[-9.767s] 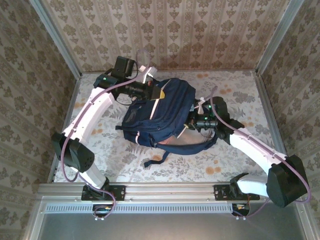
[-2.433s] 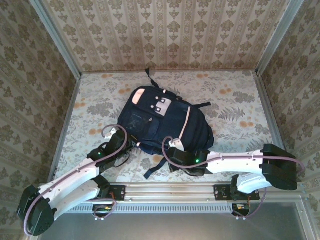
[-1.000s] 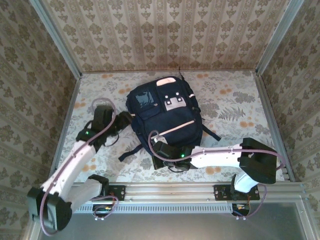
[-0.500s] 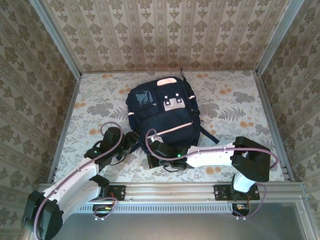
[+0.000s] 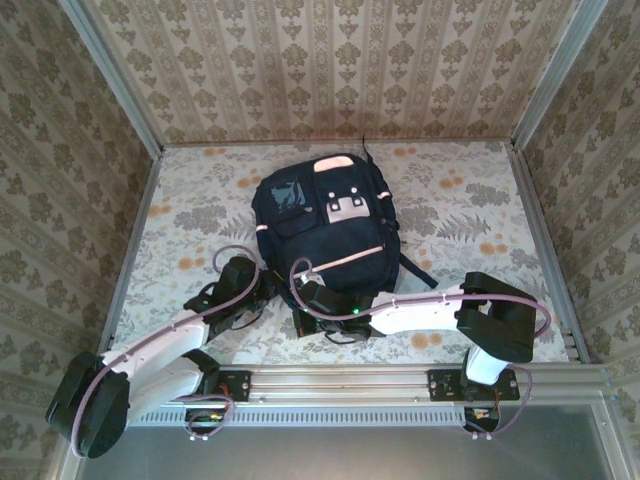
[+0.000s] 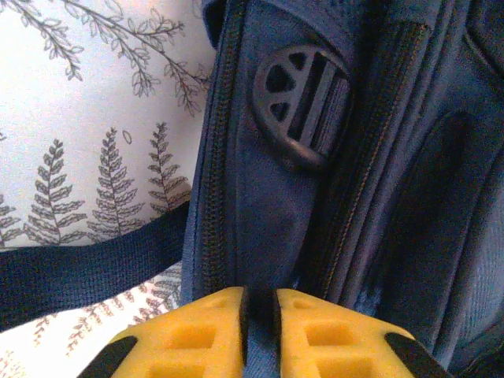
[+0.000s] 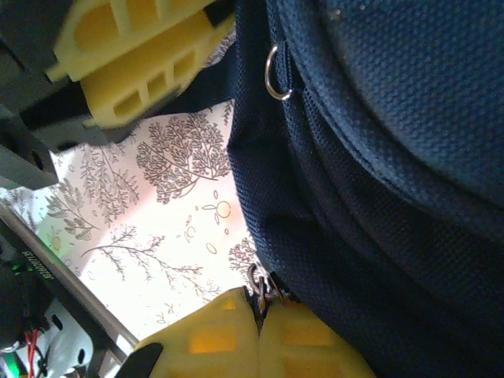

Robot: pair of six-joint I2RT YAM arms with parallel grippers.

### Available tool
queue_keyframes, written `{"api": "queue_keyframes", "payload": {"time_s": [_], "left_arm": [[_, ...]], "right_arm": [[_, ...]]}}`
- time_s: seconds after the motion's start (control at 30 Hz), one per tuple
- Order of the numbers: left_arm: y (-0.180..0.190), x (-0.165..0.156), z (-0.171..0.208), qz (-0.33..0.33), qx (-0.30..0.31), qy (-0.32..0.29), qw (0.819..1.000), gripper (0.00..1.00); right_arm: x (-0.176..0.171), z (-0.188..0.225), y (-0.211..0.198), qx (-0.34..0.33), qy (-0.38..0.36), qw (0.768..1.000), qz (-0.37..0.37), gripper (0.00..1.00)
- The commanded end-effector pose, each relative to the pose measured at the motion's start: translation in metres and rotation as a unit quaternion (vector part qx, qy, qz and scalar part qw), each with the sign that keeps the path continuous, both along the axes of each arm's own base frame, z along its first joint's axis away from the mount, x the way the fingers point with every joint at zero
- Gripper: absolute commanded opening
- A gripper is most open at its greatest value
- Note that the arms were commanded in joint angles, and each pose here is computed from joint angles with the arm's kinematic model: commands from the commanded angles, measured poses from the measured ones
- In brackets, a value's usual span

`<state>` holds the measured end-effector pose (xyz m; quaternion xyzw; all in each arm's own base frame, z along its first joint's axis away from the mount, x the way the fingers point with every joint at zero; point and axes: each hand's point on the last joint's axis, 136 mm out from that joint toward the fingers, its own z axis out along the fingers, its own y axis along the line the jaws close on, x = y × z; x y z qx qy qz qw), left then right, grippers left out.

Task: Pack the student bag

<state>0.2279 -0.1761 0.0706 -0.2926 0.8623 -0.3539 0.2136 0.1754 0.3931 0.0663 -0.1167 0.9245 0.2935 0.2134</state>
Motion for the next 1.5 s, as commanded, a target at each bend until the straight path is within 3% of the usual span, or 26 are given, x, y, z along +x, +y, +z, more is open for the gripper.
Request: {"api": "queue_keyframes", "payload": {"time_s": [0.0, 0.03, 0.53, 0.87, 1.03, 1.13, 1.2, 1.3, 1.47], "left_arm": [[0.000, 0.008, 0.000, 0.005, 0.016, -0.012, 1.000, 0.04], [0.000, 0.009, 0.000, 0.005, 0.018, -0.011, 1.000, 0.00], [0.021, 0.015, 0.010, 0.029, 0.063, -0.030, 0.997, 0.00], [0.027, 0.015, 0.016, 0.032, 0.070, -0.037, 0.996, 0.00], [0.026, 0.014, 0.028, 0.014, 0.078, -0.049, 0.996, 0.00], [0.023, 0.006, 0.036, -0.010, 0.079, -0.043, 0.996, 0.31], [0.023, -0.002, 0.037, -0.012, 0.064, -0.034, 0.997, 0.43], [0.023, -0.015, 0.039, -0.009, 0.037, -0.030, 0.999, 0.50], [0.018, -0.030, 0.030, 0.007, 0.005, -0.013, 1.000, 0.52]], "right_arm": [[0.001, -0.002, 0.005, -0.001, 0.002, 1.000, 0.002, 0.00], [0.001, -0.005, 0.002, -0.007, 0.002, 1.000, 0.000, 0.00], [-0.010, -0.014, -0.052, -0.113, 0.015, 0.993, -0.012, 0.00], [-0.008, -0.003, -0.076, -0.119, 0.010, 0.993, -0.023, 0.00], [-0.008, 0.008, -0.071, -0.085, 0.004, 0.996, -0.017, 0.00], [-0.007, 0.013, -0.062, -0.053, 0.008, 0.998, -0.018, 0.00], [-0.007, 0.014, -0.056, -0.036, 0.012, 0.999, -0.018, 0.00], [-0.007, 0.014, -0.044, -0.012, 0.020, 1.000, -0.016, 0.00], [-0.006, 0.013, -0.029, 0.005, 0.028, 1.000, -0.011, 0.00]]}}
